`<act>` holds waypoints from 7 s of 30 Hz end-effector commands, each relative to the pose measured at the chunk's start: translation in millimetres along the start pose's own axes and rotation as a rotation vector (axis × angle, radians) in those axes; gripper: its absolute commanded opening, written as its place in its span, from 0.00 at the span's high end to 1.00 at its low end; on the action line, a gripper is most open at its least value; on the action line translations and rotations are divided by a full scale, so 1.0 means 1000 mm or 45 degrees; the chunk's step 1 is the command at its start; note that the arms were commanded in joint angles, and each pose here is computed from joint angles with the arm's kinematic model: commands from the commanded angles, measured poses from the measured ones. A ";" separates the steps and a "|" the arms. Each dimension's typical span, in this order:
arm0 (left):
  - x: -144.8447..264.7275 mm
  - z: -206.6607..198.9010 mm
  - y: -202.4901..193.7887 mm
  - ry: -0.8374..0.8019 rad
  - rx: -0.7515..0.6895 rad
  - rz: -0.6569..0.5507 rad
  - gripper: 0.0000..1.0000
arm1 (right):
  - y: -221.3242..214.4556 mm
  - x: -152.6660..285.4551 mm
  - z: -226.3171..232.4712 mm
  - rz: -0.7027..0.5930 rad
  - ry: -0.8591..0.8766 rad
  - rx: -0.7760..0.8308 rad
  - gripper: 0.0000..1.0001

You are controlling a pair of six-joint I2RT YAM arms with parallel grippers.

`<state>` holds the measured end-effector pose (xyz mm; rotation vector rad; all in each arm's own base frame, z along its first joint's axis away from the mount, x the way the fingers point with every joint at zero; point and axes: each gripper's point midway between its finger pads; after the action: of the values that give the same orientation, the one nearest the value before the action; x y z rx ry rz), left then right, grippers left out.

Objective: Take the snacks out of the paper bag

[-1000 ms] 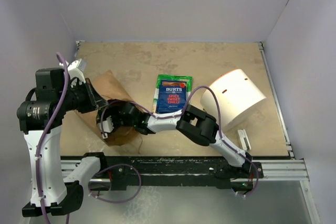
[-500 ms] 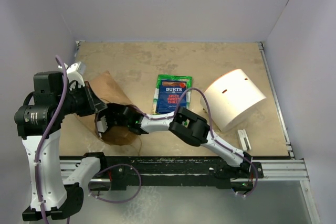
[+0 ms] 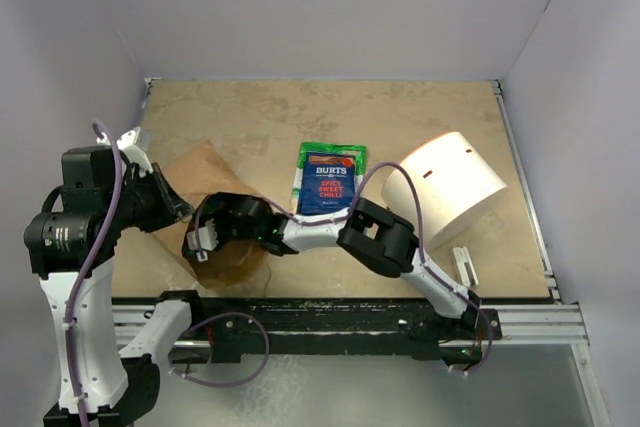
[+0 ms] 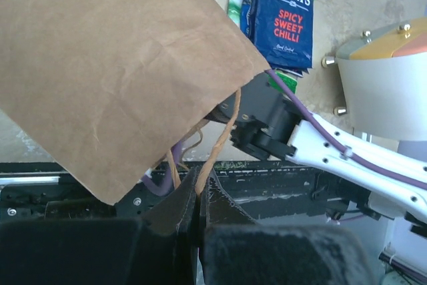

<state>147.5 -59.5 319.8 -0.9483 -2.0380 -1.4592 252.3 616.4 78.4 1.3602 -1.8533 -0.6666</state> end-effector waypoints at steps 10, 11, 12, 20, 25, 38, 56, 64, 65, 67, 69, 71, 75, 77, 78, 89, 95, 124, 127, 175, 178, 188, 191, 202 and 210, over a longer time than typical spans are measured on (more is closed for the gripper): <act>-0.011 0.002 0.034 0.024 0.163 -0.230 1.00 | 0.066 0.074 0.010 -0.105 0.223 -0.205 1.00; -0.013 0.002 0.037 0.022 0.162 -0.243 1.00 | 0.067 0.079 0.014 -0.105 0.249 -0.214 1.00; -0.014 0.003 0.039 0.023 0.162 -0.252 1.00 | 0.068 0.085 0.018 -0.101 0.269 -0.220 1.00; -0.028 0.006 0.054 0.029 0.165 -0.258 1.00 | 0.094 0.131 0.028 -0.078 0.399 -0.351 1.00; -0.034 0.004 0.061 0.007 0.160 -0.271 1.00 | 0.103 0.153 0.030 -0.039 0.427 -0.441 1.00; -0.061 0.007 0.069 -0.016 0.158 -0.247 1.00 | 0.141 0.252 0.028 -0.042 0.527 -0.476 1.00; -0.059 0.016 0.081 0.056 0.076 -0.263 1.00 | 0.066 0.364 -0.133 0.199 -0.555 -0.816 1.00; -0.054 0.012 0.071 0.033 0.078 -0.242 1.00 | -0.004 0.358 -0.186 0.572 -0.949 -0.700 1.00; -0.054 0.012 0.069 0.032 0.079 -0.236 1.00 | -0.012 0.357 -0.189 0.608 -0.965 -0.659 1.00; -0.053 0.012 0.064 0.033 0.090 -0.232 1.00 | -0.025 0.348 -0.191 0.670 -0.946 -0.562 1.00; -0.054 0.012 0.061 0.022 0.106 -0.233 1.00 | -0.040 0.343 -0.193 0.763 -0.937 -0.490 1.00; -0.054 0.008 0.061 -0.004 0.103 -0.226 1.00 | -0.048 0.340 -0.196 0.822 -0.938 -0.437 1.00; -0.051 0.007 0.062 0.000 0.099 -0.228 1.00 | -0.054 0.327 -0.191 0.793 -0.887 -0.403 1.00; -0.051 0.007 0.063 -0.007 0.098 -0.232 1.00 | -0.060 0.322 -0.188 0.806 -0.870 -0.410 1.00; -0.051 0.006 0.063 -0.013 0.094 -0.233 1.00 | -0.065 0.320 -0.184 0.821 -0.861 -0.416 1.00; -0.054 0.006 0.070 -0.008 0.064 -0.227 1.00 | -0.101 0.314 -0.144 0.945 -0.766 -0.519 1.00; -0.059 0.008 0.067 -0.008 0.070 -0.206 1.00 | -0.104 0.311 -0.119 0.924 -0.666 -0.599 1.00; -0.073 0.008 0.073 -0.029 0.135 -0.207 1.00 | -0.113 0.306 -0.027 0.935 -0.370 -0.929 0.65; -0.074 0.008 0.074 -0.025 0.138 -0.216 1.00 | -0.097 0.310 -0.021 0.878 -0.337 -1.008 0.49; -0.062 -0.004 0.052 -0.104 0.073 -0.082 1.00 | 0.103 0.207 0.044 -0.209 0.322 -0.166 0.25; -0.059 -0.009 0.051 -0.135 0.064 -0.082 1.00 | 0.097 0.178 0.045 -0.169 0.318 -0.054 0.29; -0.065 -0.017 0.031 -0.227 0.075 0.008 1.00 | 0.060 0.092 0.040 -0.012 0.245 0.019 0.37; -0.062 -0.022 0.030 -0.261 0.059 0.019 1.00 | 0.047 0.081 0.034 0.036 0.183 0.049 0.34; -0.057 -0.034 0.022 -0.366 0.045 0.086 1.00 | 0.020 0.046 0.030 0.058 0.063 0.112 0.29; -0.052 -0.039 0.023 -0.396 0.034 0.079 1.00 | 0.016 0.028 0.016 -0.017 -0.077 0.175 0.27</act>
<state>199.4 -101.0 295.7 -1.2511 -2.1732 -1.2501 209.4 574.3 50.0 1.3359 -1.8874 -0.4868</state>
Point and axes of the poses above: each gripper's point midway between its finger pads, its own x axis back along the fingers, its own z axis along the line the jaws close on, y = z × x, and after that the axes turned 11 degrees about -x, right-handed
